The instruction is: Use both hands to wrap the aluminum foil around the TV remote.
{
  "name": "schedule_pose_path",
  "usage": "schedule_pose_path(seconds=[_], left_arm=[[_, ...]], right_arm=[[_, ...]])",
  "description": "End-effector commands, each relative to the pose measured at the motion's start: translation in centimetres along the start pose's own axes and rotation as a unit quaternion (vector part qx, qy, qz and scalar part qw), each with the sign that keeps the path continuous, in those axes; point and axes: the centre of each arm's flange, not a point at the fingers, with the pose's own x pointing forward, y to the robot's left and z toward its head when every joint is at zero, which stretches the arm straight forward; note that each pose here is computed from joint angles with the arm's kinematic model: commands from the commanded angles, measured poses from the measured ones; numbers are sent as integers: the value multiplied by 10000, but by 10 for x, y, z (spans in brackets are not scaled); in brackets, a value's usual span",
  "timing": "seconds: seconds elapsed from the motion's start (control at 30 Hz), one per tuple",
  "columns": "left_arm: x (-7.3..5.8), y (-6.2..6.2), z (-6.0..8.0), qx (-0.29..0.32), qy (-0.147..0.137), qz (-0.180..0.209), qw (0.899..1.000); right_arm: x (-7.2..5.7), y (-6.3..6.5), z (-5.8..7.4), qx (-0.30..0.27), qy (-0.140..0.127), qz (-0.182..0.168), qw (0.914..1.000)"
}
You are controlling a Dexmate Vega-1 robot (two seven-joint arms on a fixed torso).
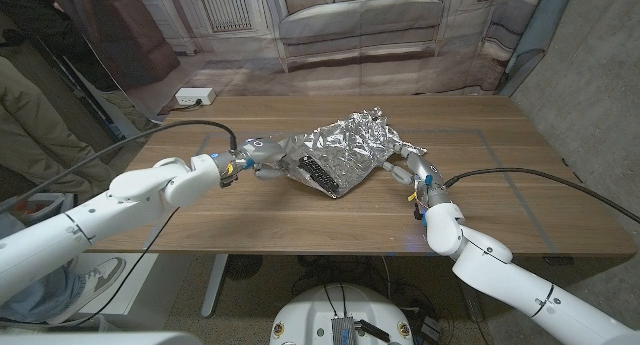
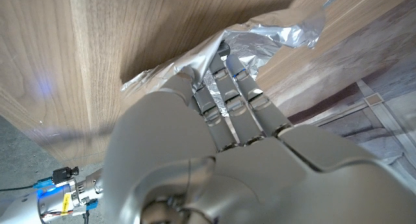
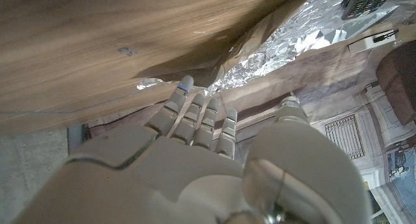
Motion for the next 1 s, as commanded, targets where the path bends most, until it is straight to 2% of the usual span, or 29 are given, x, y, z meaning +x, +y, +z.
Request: schedule_pose_path(seconds=[0.03, 0.13, 0.23, 0.43, 0.7, 0.87, 1.0], left_arm=[[18, 34, 2, -316, -313, -724, 9964], [28, 43, 0, -455, -391, -943, 9937], [33, 48, -1, -534, -429, -1044, 9922], [53, 60, -9, -799, -494, -1316, 9868], [70, 81, -14, -1159, -651, -1585, 9784], [79, 89, -17, -1291, -691, -1678, 9749], [88, 92, -23, -1568, -745, -1840, 9675]], right_arm=[[-4, 3, -7, 133, 43, 10, 9999], [-6, 3, -7, 127, 48, -23, 9999], [-7, 4, -8, 125, 50, -15, 9999], [-13, 7, -12, 174, 85, -31, 9998], [-20, 7, -15, 238, 120, -109, 9996], [-24, 9, -18, 293, 152, -131, 9994], [-27, 12, -19, 328, 181, -122, 9992]])
